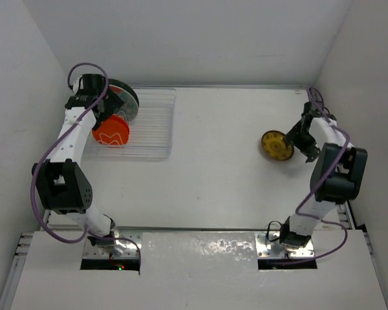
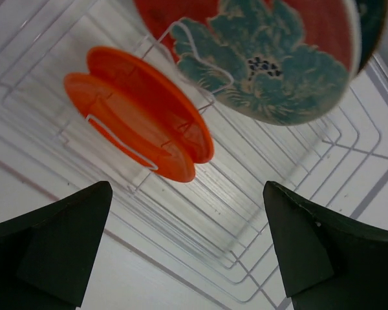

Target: Unload the plates from the dish rack

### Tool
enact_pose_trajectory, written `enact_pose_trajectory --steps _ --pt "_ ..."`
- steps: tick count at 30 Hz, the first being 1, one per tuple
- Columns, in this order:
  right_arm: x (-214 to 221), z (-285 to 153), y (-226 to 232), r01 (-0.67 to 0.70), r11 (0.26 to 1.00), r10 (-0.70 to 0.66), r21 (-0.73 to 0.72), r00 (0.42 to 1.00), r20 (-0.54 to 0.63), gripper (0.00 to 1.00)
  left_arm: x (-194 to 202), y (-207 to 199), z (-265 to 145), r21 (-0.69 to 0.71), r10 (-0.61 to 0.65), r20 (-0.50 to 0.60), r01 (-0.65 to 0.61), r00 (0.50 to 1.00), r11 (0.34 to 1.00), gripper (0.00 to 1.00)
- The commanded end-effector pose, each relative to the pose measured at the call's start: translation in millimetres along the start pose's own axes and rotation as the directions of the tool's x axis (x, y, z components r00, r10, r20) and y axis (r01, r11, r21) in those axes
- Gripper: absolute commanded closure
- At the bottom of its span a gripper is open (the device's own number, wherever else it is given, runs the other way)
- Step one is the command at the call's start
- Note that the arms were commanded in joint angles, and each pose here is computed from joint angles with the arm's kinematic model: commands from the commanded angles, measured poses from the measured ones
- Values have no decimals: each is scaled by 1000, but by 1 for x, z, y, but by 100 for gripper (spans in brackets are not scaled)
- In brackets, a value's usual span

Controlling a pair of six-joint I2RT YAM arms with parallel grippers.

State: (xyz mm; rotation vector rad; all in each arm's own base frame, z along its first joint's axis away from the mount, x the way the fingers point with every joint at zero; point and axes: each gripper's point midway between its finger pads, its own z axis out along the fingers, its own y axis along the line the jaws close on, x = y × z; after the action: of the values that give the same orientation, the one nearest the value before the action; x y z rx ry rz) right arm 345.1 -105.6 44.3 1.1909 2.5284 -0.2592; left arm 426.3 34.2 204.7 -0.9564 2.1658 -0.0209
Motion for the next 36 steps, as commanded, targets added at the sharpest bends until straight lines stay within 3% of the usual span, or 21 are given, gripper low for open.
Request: enact_pose_trajectory --steps 1,6,11,15,19,28,31,33,36 --pt "3 -58 -21 38 998 -44 56 994 98 1 0 17 -10 -59 -209 3 209 978 976 0" --pt "1 -114 -1 147 985 -120 -86 957 263 1 -1 23 -4 -67 -283 50 286 958 956 10" --pt "30 -126 21 228 943 -172 -241 958 231 1 -4 21 13 -73 -326 70 331 943 941 24" --pt "40 -126 18 277 930 -226 -243 949 219 1 -5 24 27 -92 -342 81 349 936 933 38" --pt "41 -128 14 303 925 -254 -230 942 219 1 0 31 41 -125 -340 75 347 937 929 45" --pt "42 -136 29 337 906 -288 -255 934 210 1 10 47 69 -152 -334 98 346 938 926 47" --pt "40 -139 31 347 903 -297 -252 930 214 1 20 53 73 -164 -346 71 353 936 921 74" --pt "36 -143 32 346 904 -293 -252 929 227 1 19 55 68 -159 -352 76 360 933 919 80" --pt "32 -146 33 348 904 -291 -249 927 236 1 10 50 57 -127 -364 82 372 928 919 81"
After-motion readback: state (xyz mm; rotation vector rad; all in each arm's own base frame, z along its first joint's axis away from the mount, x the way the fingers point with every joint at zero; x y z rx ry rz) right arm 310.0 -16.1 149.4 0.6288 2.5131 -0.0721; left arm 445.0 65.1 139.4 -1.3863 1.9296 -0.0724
